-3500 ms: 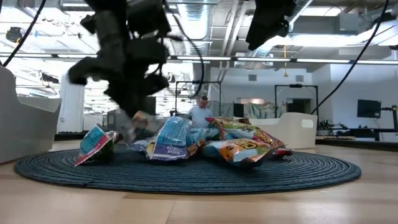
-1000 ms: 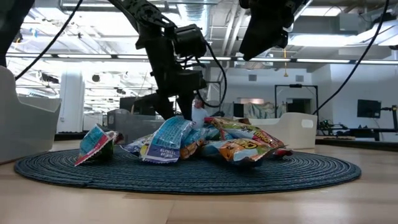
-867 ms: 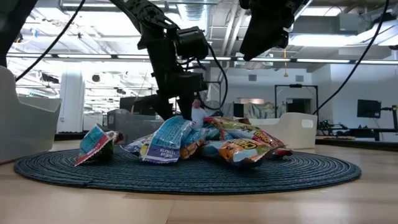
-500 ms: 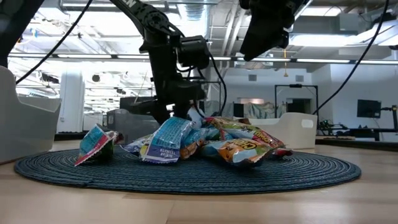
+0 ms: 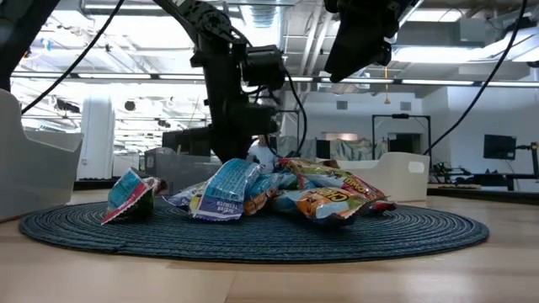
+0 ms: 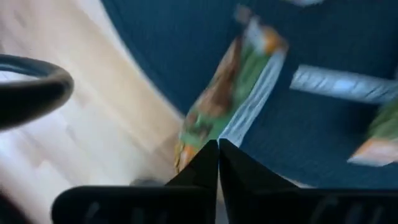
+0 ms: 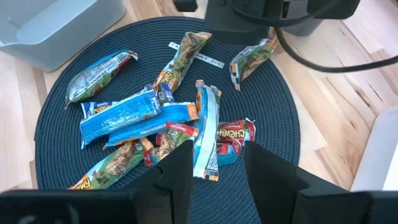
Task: Pick and place Granola Bars by type
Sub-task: Put the yellow granola bar into the black bin
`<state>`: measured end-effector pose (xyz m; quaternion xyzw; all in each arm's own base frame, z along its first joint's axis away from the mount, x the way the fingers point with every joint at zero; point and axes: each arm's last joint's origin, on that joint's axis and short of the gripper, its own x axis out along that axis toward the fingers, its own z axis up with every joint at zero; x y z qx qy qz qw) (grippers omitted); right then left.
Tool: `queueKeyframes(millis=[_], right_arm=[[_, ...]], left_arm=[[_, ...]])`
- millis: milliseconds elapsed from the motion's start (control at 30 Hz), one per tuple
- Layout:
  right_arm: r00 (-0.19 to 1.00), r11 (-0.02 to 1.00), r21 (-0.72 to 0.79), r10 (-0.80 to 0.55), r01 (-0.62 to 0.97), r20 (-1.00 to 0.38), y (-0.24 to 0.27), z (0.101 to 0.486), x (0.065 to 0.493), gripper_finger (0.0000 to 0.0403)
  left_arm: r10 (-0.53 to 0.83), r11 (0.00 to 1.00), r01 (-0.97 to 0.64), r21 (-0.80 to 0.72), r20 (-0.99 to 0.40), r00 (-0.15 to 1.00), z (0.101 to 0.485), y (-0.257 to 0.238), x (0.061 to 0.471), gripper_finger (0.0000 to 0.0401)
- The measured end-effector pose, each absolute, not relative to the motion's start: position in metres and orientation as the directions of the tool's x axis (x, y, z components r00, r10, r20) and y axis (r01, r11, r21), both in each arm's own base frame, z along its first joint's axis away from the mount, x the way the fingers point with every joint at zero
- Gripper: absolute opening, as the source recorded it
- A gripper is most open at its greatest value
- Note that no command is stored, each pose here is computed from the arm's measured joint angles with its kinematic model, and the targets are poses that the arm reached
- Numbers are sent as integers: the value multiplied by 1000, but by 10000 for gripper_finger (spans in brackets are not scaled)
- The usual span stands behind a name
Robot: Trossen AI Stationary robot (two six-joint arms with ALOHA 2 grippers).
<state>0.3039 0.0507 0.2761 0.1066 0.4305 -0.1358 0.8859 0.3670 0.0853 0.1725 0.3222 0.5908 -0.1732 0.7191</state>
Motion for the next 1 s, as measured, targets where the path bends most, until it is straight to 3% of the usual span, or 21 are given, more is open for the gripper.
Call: queueKeyframes(millis=[200, 367, 500, 767, 1000], right_arm=[[593, 940, 73, -148, 333, -791, 51, 276, 304, 134], [594, 940, 74, -148, 332, -791, 51, 276, 304, 134], [593, 940, 74, -147, 332, -792, 51, 276, 304, 134], [593, 941, 84, -136, 328, -794, 51, 276, 304, 134], [592, 940, 91, -131, 329, -795, 52, 276, 304, 134]], left_arm=[[-1, 722, 665, 189, -962, 274, 187, 72, 375, 89], [-1, 695, 691, 198, -961, 277, 185, 66, 378, 158], [34, 689, 696, 202, -968, 248, 174, 68, 380, 184], [94, 692, 692, 208, -976, 199, 154, 70, 385, 171], [110, 695, 689, 205, -977, 180, 150, 71, 385, 96]])
